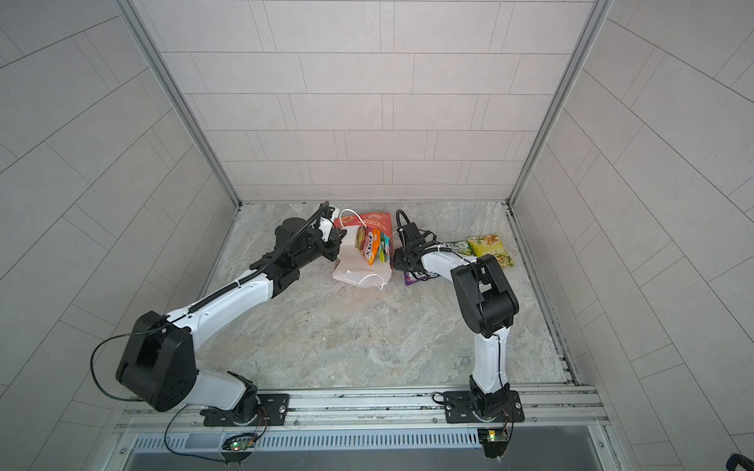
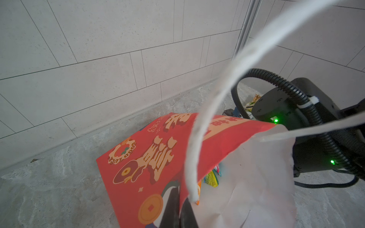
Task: Take the snacks out of the paper bag
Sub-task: Move the snack to the top-right of the table.
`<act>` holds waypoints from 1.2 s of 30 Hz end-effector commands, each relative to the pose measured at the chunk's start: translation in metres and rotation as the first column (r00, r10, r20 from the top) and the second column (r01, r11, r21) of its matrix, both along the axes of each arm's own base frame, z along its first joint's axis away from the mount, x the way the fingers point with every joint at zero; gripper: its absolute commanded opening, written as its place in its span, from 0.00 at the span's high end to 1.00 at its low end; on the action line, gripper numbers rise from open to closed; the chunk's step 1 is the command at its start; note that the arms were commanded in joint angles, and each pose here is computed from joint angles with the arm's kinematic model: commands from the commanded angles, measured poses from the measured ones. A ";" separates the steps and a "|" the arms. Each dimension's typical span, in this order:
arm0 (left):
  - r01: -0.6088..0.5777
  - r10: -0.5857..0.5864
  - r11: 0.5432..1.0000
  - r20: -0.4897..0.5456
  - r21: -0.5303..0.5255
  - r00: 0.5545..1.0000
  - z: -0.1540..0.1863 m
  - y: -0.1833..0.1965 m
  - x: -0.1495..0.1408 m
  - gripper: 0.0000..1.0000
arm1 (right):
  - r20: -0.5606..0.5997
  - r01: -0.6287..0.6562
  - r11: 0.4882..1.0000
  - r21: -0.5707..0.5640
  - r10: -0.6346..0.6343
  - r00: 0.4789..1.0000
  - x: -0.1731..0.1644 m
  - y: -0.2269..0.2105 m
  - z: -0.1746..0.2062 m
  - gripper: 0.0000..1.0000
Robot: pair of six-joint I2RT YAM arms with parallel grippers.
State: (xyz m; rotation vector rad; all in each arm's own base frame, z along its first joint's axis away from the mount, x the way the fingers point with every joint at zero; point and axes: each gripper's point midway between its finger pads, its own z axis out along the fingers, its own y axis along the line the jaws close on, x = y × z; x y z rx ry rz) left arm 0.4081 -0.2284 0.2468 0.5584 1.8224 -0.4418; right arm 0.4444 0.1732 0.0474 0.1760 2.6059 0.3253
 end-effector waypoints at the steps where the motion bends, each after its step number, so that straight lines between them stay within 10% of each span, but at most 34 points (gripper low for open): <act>1: -0.030 0.031 0.999 -0.023 0.014 0.999 -0.011 0.008 0.003 1.00 | 0.003 0.035 0.998 -0.053 -0.035 0.999 0.007 -0.009 -0.004 0.83; 29: -0.028 0.028 1.000 -0.031 0.004 0.999 -0.013 0.007 0.004 1.00 | 0.035 0.161 0.985 -0.053 -0.160 0.987 0.035 -0.049 0.001 0.77; 36: 0.005 -0.005 1.000 -0.029 0.005 1.000 -0.008 0.003 0.000 1.00 | 0.107 0.127 0.991 0.045 -0.131 0.986 0.037 -0.038 0.061 0.72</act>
